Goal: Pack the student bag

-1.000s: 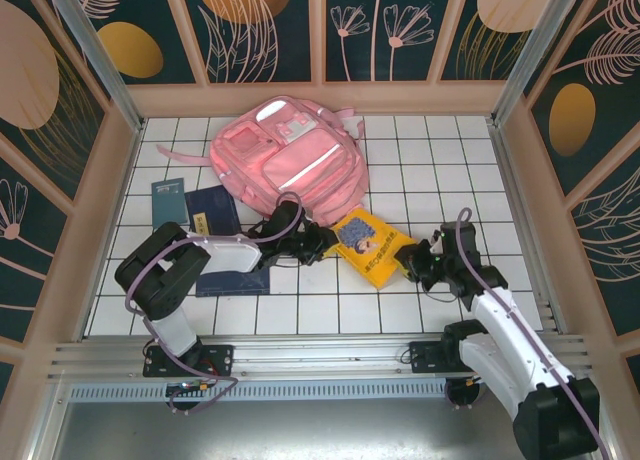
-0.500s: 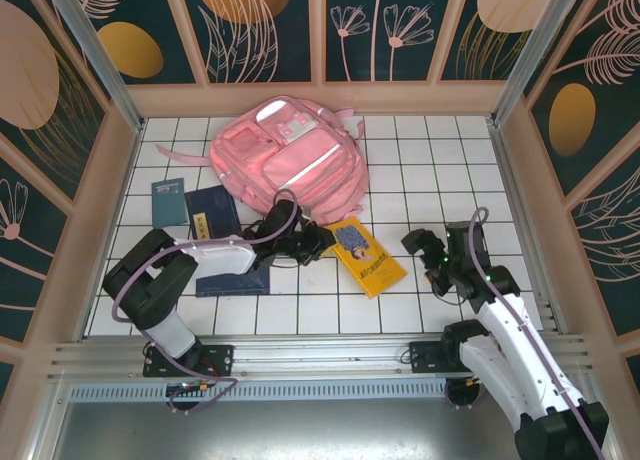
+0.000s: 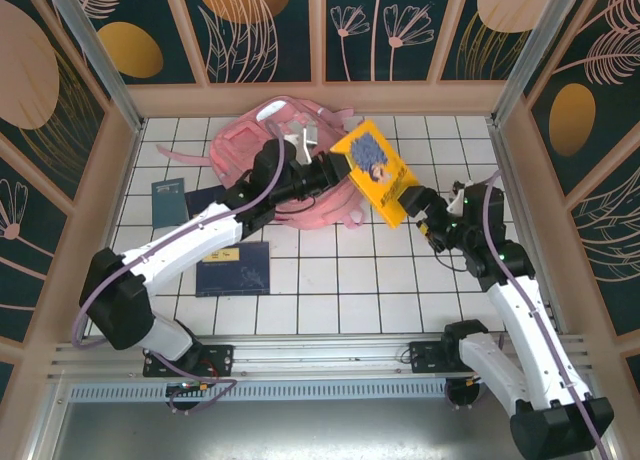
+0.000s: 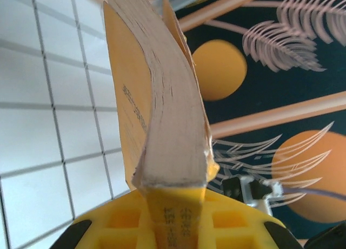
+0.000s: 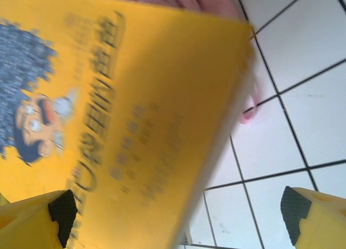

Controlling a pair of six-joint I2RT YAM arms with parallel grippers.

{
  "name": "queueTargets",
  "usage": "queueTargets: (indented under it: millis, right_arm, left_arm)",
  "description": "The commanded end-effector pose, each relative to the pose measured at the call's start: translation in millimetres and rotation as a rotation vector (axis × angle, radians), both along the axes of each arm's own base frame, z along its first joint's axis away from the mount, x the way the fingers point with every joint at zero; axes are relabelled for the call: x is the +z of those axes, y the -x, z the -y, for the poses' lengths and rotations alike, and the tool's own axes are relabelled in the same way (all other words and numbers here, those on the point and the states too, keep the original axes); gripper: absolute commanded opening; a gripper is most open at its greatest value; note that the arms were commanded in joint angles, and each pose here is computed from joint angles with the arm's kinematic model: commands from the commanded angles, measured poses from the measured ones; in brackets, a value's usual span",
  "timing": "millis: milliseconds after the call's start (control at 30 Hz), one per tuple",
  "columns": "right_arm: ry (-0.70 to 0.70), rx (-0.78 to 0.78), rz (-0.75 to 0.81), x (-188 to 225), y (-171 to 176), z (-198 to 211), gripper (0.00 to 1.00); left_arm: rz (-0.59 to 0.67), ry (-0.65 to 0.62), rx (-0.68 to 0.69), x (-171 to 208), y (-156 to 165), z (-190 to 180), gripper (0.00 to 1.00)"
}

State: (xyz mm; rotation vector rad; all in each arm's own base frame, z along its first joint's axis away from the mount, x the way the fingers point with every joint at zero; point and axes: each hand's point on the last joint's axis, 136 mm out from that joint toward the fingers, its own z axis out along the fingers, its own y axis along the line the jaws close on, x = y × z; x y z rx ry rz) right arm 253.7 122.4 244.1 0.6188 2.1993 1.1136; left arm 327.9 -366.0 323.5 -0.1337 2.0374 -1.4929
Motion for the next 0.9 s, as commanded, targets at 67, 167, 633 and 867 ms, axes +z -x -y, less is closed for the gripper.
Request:
queueTargets:
  millis: [67,167,633,867]
  right_arm:
    - [-0.200,0.073,0.085,31,4,-15,0.99]
    - [-0.361,0.114,0.097,36,4,-25,0.99]
    - [-0.679,0.072,0.128,61,-2,-29,0.95]
    - [-0.736,0.077,0.143,62,2,-31,0.93]
  left_arm:
    - [0.191,0.095,0.111,79,-5,-25,0.00]
    - [0.199,0.127,0.105,88,-4,-24,0.00]
    - [0.134,0.241,0.066,90,2,-19,0.00]
    - [0.137,0.276,0.058,92,7,-21,0.00]
